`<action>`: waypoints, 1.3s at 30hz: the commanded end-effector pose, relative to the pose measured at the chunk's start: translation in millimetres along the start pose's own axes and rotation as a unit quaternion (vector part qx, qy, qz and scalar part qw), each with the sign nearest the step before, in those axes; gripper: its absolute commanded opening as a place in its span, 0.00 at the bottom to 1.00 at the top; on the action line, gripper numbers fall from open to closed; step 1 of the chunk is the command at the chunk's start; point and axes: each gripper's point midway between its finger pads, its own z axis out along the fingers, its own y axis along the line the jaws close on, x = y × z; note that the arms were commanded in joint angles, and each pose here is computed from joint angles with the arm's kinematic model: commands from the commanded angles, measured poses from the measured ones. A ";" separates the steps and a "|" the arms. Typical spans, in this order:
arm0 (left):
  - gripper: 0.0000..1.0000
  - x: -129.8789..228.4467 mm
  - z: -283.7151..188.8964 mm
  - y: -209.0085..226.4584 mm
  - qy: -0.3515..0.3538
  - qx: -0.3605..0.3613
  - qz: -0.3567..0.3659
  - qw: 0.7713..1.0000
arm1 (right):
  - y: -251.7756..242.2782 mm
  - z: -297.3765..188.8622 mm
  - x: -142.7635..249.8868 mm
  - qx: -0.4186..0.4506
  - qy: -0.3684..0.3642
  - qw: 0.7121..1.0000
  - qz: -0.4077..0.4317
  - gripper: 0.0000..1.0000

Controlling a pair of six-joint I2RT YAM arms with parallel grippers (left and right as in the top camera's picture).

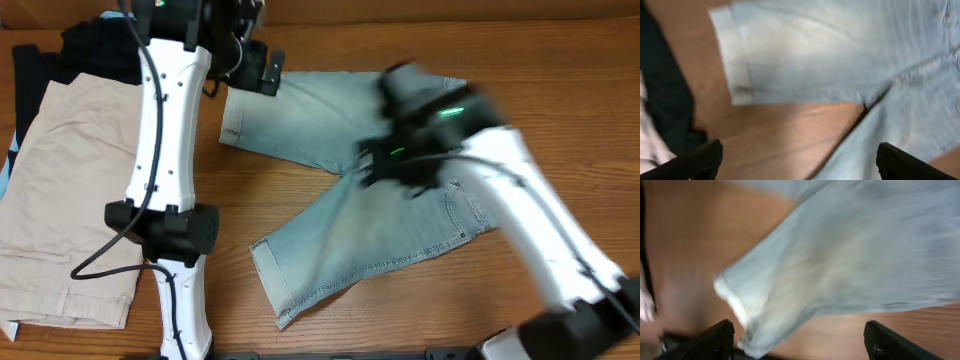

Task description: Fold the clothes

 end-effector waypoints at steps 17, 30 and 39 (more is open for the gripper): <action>1.00 187.0 14.3 -50.2 0.130 -0.008 -0.015 0.991 | -71.4 -71.3 -41.9 -0.001 -0.143 0.989 0.037 1.00; 1.00 277.4 114.5 -44.7 0.151 0.020 -0.097 0.983 | -69.9 -73.1 -47.7 0.000 -0.155 0.988 0.012 1.00; 1.00 300.9 152.6 -17.2 0.127 -0.034 -0.089 0.987 | -69.8 -73.3 -49.0 0.000 -0.158 0.987 0.008 1.00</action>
